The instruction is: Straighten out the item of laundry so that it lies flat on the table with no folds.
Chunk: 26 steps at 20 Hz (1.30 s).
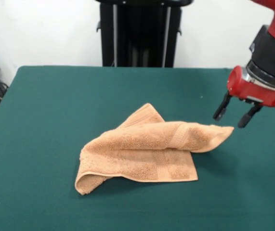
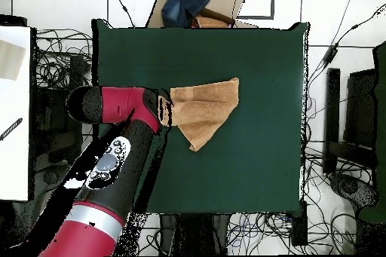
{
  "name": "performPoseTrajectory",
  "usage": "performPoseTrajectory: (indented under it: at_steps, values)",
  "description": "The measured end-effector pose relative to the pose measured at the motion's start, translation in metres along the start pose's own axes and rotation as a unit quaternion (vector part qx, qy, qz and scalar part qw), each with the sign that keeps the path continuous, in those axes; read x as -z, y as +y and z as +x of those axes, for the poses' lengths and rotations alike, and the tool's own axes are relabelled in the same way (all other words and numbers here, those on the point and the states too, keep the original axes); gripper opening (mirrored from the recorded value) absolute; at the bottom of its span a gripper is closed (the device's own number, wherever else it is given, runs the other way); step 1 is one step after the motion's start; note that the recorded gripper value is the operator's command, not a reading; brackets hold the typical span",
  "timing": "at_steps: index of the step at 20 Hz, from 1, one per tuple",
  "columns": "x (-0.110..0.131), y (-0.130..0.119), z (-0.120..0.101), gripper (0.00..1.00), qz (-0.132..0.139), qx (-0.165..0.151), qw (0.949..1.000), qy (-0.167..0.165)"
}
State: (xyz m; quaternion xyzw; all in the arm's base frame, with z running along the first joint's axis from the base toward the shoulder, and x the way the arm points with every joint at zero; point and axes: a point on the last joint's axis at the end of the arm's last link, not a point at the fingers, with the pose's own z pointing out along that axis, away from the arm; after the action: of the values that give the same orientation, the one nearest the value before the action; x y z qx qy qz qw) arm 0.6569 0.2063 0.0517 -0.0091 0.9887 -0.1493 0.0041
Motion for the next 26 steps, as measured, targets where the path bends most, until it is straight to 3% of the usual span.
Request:
performPoseTrajectory:
  at_steps: [9, 26]
  values:
    - [-0.003, 0.001, 0.004, 1.0, -0.003, -0.002, 1.0, 0.005]
    - [-0.012, 0.019, 0.007, 1.0, -0.041, -0.019, 0.9987, 0.023]
